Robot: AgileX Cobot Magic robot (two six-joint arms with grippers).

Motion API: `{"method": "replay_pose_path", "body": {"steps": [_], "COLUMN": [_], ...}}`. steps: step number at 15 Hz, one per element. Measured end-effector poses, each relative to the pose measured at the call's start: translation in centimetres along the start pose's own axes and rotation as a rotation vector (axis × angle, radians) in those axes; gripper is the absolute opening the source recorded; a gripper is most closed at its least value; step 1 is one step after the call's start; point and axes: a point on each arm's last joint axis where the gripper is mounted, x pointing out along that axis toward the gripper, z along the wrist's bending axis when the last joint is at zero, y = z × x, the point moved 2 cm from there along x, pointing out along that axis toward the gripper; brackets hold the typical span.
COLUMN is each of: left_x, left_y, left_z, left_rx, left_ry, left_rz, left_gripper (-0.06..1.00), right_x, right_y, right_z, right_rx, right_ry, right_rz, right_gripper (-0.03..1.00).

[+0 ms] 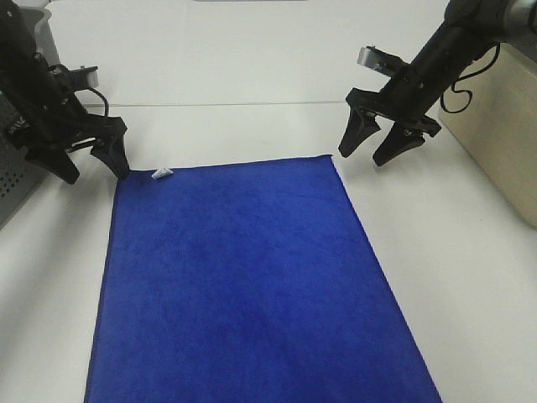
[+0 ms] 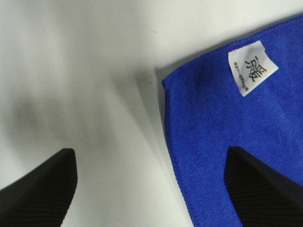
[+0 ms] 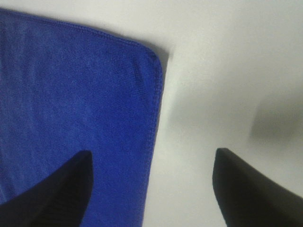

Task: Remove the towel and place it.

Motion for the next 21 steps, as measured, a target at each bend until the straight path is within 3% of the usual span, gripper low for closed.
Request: {"method": "replay_pose_path", "body": {"steps": [7, 15, 19, 21], "left_x": [2.2, 2.7, 2.9, 3.5], "left_y": [-0.1, -0.2, -0.3, -0.7], "left_z": [0.6, 0.7, -0.1, -2.2], "left_rx": [-0.016, -0.02, -0.002, 0.04], "left_ry": [-0.004, 0.0, -0.001, 0.003], "left_rz": [0.002, 0.006, -0.002, -0.034], "left_gripper": [0.8, 0.8, 0.79, 0.79], "right_x": [1.9, 1.9, 3.0, 4.3], "right_y": [0.8, 0.4, -0.1, -0.5], "right_z": [-2.2, -2.3, -0.5, 1.5], "right_rx": [0.074, 0.091, 0.051, 0.016], "right_ry": [0.099, 0.113, 0.117, 0.121], "right_rz": [0.069, 0.036, 0.013, -0.014], "right_gripper": [0.7, 0.7, 0.7, 0.7]}}
